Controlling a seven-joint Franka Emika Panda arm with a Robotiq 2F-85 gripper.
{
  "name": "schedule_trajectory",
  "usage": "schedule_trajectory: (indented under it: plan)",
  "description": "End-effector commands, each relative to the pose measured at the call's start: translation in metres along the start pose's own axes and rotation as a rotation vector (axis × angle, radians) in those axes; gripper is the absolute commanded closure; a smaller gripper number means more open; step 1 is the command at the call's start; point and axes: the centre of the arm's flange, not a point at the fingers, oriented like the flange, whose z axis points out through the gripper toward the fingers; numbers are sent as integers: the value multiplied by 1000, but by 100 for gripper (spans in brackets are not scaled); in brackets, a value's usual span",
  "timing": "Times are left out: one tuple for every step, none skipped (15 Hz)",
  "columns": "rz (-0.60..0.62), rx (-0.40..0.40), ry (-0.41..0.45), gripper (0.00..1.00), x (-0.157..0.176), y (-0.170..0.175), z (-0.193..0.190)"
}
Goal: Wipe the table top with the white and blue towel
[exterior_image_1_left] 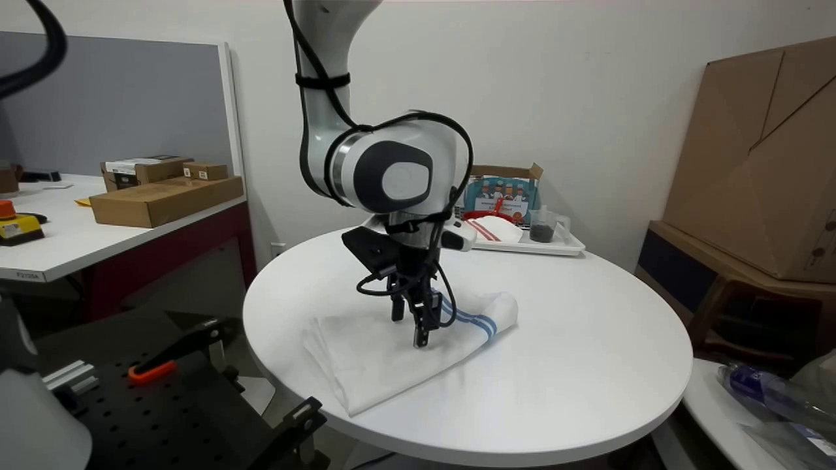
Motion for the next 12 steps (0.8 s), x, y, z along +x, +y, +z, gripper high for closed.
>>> schedule_trajectory:
  plan:
    - [24,18,20,42,4,6,8]
    - [24,17,20,51,3,7,10]
    - [24,18,20,58,2,7,11]
    - [24,19,23,67,2,8,10]
    - [22,21,26,73,2,7,10]
    - [20,21,30,80,1,7,10]
    - [19,23,34,88,0,6,10]
    - [16,25,36,95,-1,6,10]
    - [13,27,38,100,-2,5,9]
    - [11,28,41,100,-2,5,9]
    - [7,32,38,100,-3,5,7]
    - [3,34,32,100,-5,5,8]
